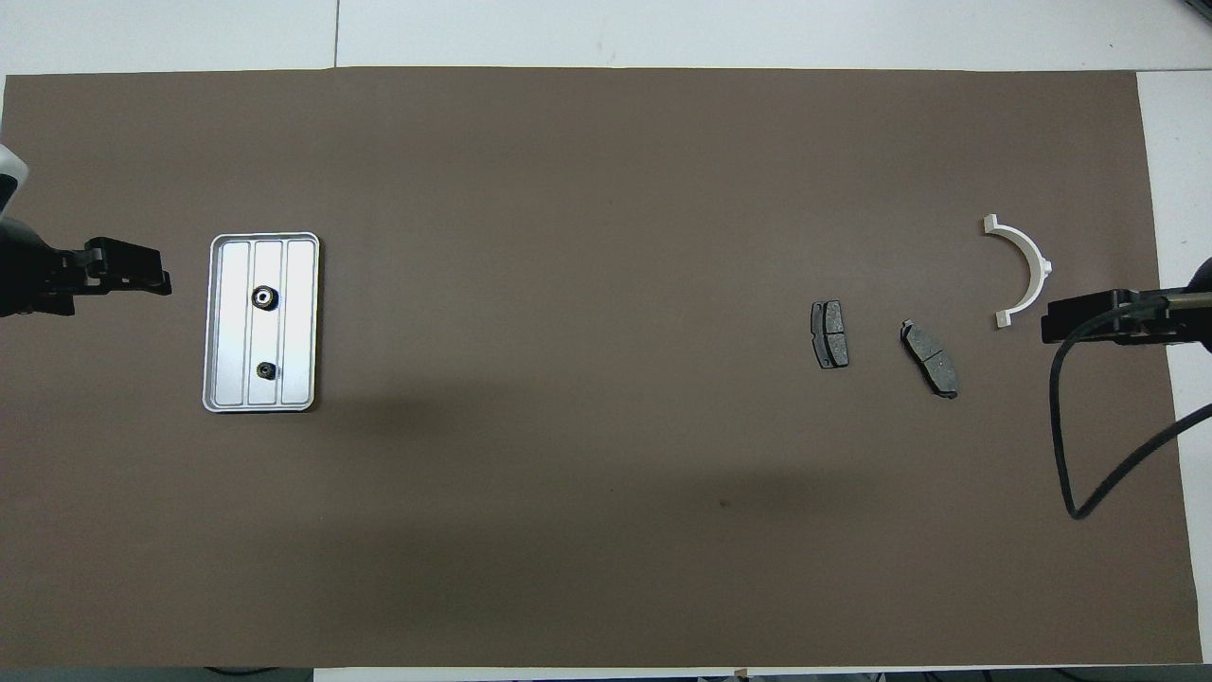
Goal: Place bearing gear from tray to pile
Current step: 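Reach the left gripper into the metal tray and grasp a black gear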
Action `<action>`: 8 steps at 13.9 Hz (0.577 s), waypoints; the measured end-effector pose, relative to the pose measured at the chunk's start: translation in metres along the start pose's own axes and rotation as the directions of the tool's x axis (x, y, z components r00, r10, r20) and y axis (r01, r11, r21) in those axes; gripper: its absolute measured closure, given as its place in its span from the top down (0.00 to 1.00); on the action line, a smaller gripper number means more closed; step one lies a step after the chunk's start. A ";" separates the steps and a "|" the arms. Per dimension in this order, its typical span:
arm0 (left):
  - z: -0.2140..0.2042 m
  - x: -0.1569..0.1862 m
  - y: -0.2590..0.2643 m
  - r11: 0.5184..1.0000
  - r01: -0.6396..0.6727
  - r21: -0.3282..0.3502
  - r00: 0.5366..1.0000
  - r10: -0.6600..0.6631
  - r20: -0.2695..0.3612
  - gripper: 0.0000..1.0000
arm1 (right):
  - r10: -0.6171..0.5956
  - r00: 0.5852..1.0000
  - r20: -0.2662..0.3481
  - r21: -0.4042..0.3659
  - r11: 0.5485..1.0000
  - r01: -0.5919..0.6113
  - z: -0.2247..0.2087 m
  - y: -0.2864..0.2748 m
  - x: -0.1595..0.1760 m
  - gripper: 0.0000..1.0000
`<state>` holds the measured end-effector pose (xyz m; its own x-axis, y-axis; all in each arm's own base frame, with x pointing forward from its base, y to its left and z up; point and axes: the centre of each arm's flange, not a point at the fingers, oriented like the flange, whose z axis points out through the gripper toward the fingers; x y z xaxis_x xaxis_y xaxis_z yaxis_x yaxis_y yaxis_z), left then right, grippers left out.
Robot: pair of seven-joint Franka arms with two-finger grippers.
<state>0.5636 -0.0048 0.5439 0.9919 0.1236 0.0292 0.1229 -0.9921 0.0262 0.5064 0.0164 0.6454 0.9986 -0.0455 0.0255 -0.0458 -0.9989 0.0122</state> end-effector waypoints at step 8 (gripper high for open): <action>0.143 0.045 -0.008 1.000 0.021 0.004 0.999 -0.021 0.029 1.00 | 0.000 1.000 0.001 0.000 1.000 0.000 0.001 0.000 0.000 1.00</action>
<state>0.6116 0.0051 0.4017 0.9896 0.1442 -0.0008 0.1441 -0.9893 0.0232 0.5064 0.0164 0.6447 0.9987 -0.0455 0.0241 -0.0459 -0.9989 0.0123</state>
